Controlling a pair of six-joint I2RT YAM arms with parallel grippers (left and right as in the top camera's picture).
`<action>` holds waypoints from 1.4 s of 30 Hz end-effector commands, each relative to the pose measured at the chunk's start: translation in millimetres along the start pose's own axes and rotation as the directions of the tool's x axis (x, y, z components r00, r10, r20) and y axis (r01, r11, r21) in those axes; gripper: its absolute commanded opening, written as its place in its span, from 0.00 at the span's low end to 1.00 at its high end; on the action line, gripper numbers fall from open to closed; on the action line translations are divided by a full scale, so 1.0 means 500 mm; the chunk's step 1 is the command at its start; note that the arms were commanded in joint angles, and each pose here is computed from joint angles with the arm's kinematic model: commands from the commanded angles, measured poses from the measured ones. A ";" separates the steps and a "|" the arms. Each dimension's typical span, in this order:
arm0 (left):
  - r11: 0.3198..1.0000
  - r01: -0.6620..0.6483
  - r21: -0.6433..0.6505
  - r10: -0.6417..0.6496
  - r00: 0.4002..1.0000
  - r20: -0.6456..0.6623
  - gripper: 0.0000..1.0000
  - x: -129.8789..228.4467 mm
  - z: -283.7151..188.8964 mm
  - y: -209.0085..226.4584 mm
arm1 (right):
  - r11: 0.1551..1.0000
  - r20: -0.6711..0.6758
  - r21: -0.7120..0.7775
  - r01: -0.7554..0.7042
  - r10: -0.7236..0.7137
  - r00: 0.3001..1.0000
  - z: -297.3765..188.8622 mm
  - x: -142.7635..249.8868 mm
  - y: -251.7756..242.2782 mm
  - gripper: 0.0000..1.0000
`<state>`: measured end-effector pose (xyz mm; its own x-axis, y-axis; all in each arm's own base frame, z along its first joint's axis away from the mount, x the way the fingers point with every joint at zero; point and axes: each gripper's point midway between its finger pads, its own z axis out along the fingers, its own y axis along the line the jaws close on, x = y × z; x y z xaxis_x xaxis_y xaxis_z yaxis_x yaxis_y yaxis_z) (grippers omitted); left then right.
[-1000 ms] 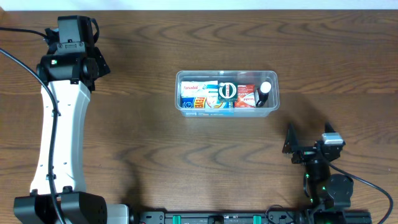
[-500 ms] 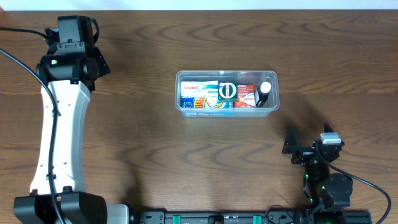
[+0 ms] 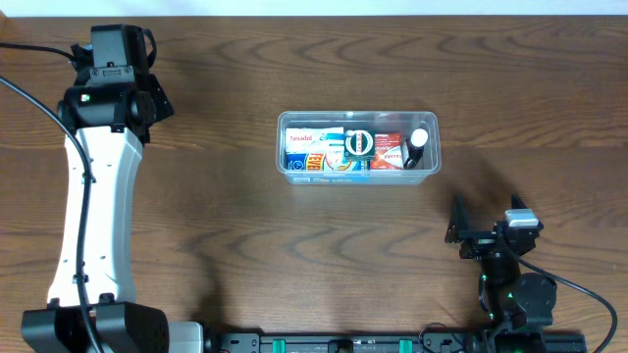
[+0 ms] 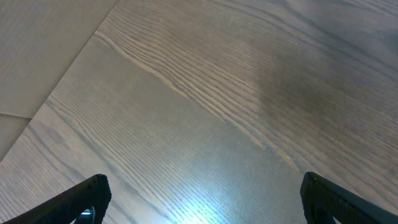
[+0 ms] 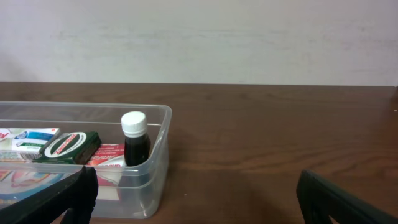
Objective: Pack container
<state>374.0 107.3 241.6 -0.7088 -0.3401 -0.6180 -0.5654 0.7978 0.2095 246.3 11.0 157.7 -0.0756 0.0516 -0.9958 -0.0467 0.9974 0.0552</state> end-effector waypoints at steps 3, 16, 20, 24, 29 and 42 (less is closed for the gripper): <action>1.000 0.001 -0.018 -0.001 1.000 0.009 0.98 0.000 -0.004 0.010 | 1.000 0.001 0.001 0.017 -0.017 1.000 0.000 0.001 -0.002 0.99; 1.000 0.021 0.023 -0.022 0.997 0.072 0.98 0.139 -0.082 0.084 | 1.000 0.001 0.001 0.017 -0.017 1.000 0.000 0.001 -0.002 0.99; 0.992 0.064 0.113 -0.081 0.985 0.149 0.98 0.210 -0.072 0.084 | 1.000 0.001 0.001 0.017 -0.017 1.000 0.000 0.001 -0.002 0.99; 0.957 0.105 0.272 -0.181 0.945 0.272 0.98 0.258 -0.052 0.054 | 1.000 0.001 0.001 0.017 -0.017 1.000 0.000 0.001 -0.002 0.99; 0.870 0.075 0.487 -0.296 0.870 0.395 0.98 0.297 -0.041 0.000 | 1.000 0.001 0.001 0.017 -0.017 1.000 0.000 0.001 -0.002 0.99; 0.808 0.009 0.589 -0.329 0.837 0.438 0.98 0.375 -0.017 -0.036 | 1.000 0.001 0.001 0.017 -0.017 1.000 0.000 0.001 -0.002 0.99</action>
<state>247.8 34.3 133.2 -0.2161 -0.3327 -0.9179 -0.2587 0.9261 -0.2748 246.3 11.1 157.6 -0.0753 0.0451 -0.9961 -0.0475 0.9977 0.0488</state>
